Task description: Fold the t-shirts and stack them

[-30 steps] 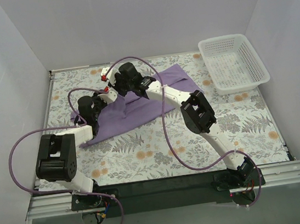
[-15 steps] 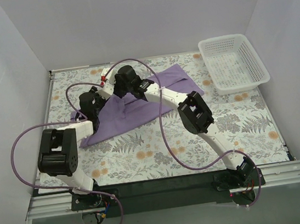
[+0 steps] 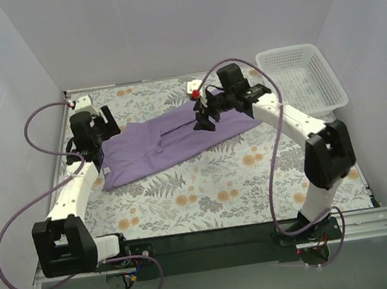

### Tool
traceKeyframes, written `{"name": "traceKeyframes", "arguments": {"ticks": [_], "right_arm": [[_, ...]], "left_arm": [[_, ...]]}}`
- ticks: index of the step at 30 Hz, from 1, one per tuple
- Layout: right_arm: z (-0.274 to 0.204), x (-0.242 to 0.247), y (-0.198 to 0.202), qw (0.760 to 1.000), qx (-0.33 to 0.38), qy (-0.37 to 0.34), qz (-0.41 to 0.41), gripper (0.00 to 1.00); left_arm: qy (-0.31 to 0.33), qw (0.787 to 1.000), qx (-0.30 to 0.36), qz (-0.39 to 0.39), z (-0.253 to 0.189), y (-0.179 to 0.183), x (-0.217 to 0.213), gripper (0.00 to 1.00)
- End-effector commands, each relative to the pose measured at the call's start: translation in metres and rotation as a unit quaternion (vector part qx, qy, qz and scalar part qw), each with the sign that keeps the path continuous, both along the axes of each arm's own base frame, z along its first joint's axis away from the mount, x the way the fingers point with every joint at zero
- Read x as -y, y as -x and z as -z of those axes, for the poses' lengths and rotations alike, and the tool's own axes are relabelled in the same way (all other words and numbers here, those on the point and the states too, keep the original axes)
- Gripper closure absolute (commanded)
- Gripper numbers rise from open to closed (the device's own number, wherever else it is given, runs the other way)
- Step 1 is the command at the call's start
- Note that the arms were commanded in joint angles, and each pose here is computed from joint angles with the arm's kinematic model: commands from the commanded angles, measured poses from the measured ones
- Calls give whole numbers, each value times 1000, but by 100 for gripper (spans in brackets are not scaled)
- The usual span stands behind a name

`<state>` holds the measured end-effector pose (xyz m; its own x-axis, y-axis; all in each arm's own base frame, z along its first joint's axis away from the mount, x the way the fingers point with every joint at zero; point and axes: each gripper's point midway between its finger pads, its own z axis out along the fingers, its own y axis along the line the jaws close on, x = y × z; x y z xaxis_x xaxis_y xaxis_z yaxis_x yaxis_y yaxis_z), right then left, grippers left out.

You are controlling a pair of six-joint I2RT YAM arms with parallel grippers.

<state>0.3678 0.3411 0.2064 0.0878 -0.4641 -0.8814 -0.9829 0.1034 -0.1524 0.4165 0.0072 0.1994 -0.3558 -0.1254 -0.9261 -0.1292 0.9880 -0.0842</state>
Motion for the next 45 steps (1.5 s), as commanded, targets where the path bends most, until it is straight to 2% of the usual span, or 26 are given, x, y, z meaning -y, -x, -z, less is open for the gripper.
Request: {"name": "traceKeyframes", "arguments": {"ticks": [1,3,4,9,11,12,14,15,16,19,23,26,31,35,38,39,41,44,45], "right_arm": [[31,38,62,997,-54,32,-50,24],[54,65,73,994,-96,42,-22,26],[51,76,72,994,-103,35,-1,28],[75,157,33,974,-161,39,155,36],[85,191,9,950,-180,39,250,37],[89,200,5,945,-184,36,266,37],[99,223,-5,927,-189,37,322,37],[100,226,-8,927,-182,33,326,37],[105,231,-6,924,-187,32,333,37],[106,233,-5,926,-184,29,328,36],[104,235,-1,929,-188,16,319,36],[102,235,2,932,-187,8,310,36],[104,231,7,939,-187,3,290,36],[110,232,8,938,-193,11,286,35],[114,233,7,937,-196,16,289,35],[114,233,7,937,-197,16,289,35],[113,233,8,937,-197,15,288,35],[110,244,3,934,-191,13,302,35],[110,244,2,937,-184,16,297,35]], "left_arm": [[157,980,-122,-17,62,63,23,28],[181,973,-139,-38,75,76,21,28],[186,968,-158,-53,87,87,17,28],[237,952,-169,-95,97,103,14,28],[245,946,-169,-127,99,108,7,28],[254,942,-167,-141,98,111,5,28],[282,922,-172,-203,111,122,-6,27],[292,915,-170,-221,113,125,-10,26],[318,895,-169,-264,117,130,-15,24],[343,861,-166,-337,136,143,-29,20],[378,837,-160,-361,149,141,-31,22],[388,828,-173,-365,156,137,-28,24],[375,829,-171,-378,156,141,-34,27],[357,826,-173,-401,162,153,-41,44],[358,821,-188,-403,170,156,-39,49],[358,821,-188,-403,171,156,-39,55],[356,819,-192,-407,175,157,-40,62],[353,819,-194,-409,178,157,-42,79],[352,818,-192,-413,177,158,-44,88]]}}
